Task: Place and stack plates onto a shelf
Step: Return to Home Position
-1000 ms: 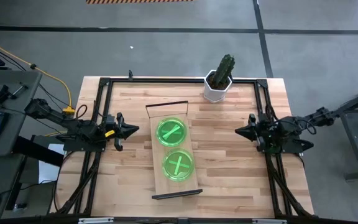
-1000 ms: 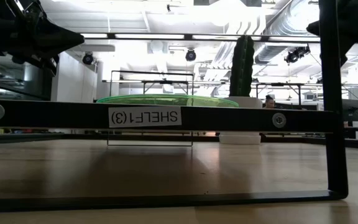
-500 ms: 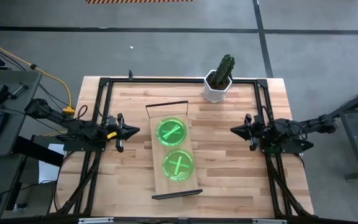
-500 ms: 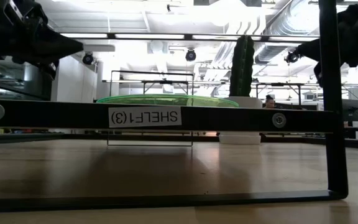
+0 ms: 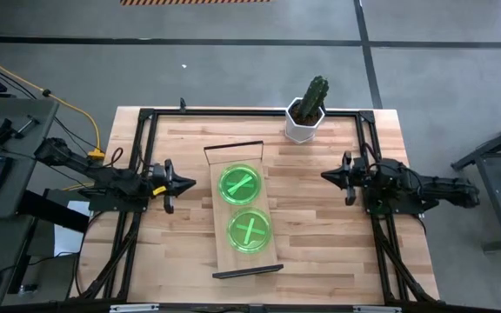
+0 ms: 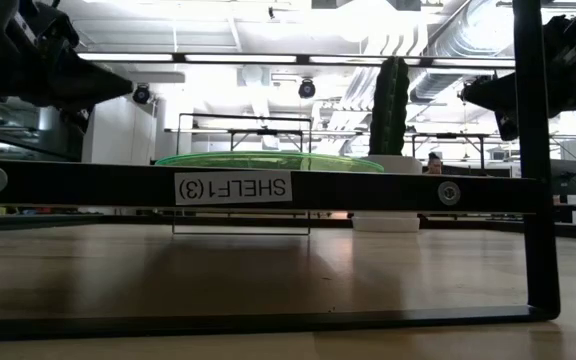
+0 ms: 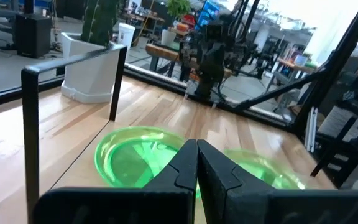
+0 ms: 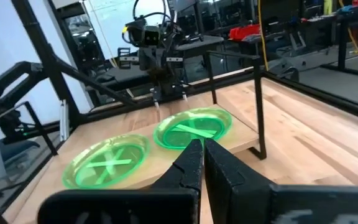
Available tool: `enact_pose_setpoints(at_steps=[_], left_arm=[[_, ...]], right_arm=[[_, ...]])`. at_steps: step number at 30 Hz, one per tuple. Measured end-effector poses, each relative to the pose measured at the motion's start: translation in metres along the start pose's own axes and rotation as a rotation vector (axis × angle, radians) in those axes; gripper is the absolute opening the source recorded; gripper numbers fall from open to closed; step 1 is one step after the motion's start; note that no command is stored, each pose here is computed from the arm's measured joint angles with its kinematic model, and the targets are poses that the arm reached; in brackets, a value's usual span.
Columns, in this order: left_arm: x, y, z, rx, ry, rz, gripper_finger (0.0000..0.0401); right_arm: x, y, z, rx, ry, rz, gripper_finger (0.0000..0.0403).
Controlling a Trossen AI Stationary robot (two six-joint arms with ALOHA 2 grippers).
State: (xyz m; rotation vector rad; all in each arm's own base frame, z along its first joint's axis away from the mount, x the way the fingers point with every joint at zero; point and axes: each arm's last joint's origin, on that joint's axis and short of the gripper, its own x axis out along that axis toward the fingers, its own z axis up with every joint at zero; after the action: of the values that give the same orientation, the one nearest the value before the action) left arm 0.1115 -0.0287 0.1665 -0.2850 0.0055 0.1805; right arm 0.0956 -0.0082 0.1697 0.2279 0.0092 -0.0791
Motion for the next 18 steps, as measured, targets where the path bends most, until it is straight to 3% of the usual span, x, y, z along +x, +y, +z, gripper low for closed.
enact_pose_setpoints(at_steps=[9, 18], left_arm=[[-0.002, 0.007, -0.019, 0.118, 0.179, 0.055, 0.0], [0.002, 0.011, -0.022, 0.137, 0.209, 0.098, 0.0001]], right_arm=[[0.0, -0.002, 0.0, -0.101, -0.001, -0.02, 0.0], [0.0, -0.002, 0.0, -0.101, -0.001, -0.023, 0.0]])
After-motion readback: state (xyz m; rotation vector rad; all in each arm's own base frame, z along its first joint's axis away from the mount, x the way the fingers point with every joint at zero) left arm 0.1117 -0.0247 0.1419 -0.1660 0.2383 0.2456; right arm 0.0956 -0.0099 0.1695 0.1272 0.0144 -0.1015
